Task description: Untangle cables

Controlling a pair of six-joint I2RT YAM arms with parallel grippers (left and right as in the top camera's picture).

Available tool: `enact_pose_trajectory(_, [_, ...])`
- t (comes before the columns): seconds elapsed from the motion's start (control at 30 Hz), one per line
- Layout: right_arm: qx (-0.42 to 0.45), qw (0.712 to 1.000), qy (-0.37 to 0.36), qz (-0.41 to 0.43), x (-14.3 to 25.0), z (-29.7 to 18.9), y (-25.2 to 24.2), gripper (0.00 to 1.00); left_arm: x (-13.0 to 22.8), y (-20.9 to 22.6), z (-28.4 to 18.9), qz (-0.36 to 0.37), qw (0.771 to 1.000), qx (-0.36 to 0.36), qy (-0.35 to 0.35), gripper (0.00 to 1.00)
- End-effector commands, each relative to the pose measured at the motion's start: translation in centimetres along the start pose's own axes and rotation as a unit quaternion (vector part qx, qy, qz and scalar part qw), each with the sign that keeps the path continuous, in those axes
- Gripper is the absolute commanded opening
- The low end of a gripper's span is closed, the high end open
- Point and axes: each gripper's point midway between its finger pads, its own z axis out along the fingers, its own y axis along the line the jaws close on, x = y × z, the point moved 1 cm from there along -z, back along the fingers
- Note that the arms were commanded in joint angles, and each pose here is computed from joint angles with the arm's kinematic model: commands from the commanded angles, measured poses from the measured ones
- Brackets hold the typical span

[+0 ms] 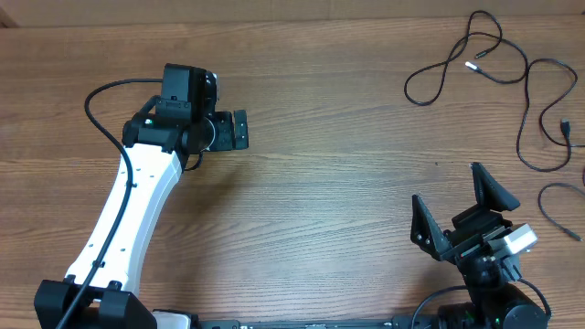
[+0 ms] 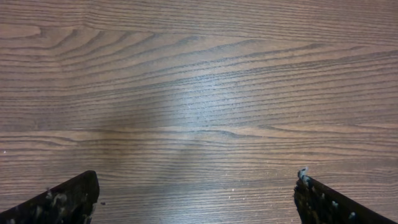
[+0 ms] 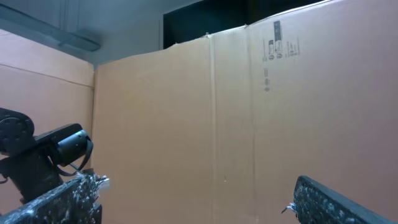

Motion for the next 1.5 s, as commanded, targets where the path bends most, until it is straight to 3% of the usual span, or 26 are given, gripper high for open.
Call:
enact_pose_trajectory(0.0, [0.021,1.000,0.008,-0.002,0.3,-0.1,-0.6,1.00,0.0,-0.4,-0.4,0.011,1.000,0.005,-0.005,1.00])
enact_pose_trajectory(0.13, [0.168,0.979,0.112,0.019,5.7,-1.7,-5.6,1.00,0.1,-0.4,-0.4,0.011,1.000,0.005,-0.004,1.00])
enact_pose_trajectory(0.33, [0.374,0.901,0.218,-0.014,10.3,-7.3,-11.5,1.00,0.1,-0.3,-0.4,0.011,1.000,0.005,-0.003,0.99])
enact_pose_trajectory(0.47, [0.384,0.878,0.285,-0.017,12.8,-9.3,-11.5,1.00,0.1,-0.3,-0.4,0.011,1.000,0.005,-0.003,1.00])
enact_pose_trajectory(0.9, [0.392,0.835,0.385,-0.020,16.2,-12.8,-11.2,1.00,0.1,-0.3,-0.4,0.011,1.000,0.004,-0.003,1.00])
enact_pose_trajectory(1.37, [0.392,0.835,0.385,-0.020,16.2,-12.8,-11.2,1.00,0.1,-0.3,-0.4,0.011,1.000,0.004,-0.003,1.00])
enact_pose_trajectory(1.47, [0.392,0.835,0.385,-0.020,16.2,-12.8,-11.2,1.00,-0.6,3.0,-0.8,0.016,0.995,-0.099,-0.024,1.00])
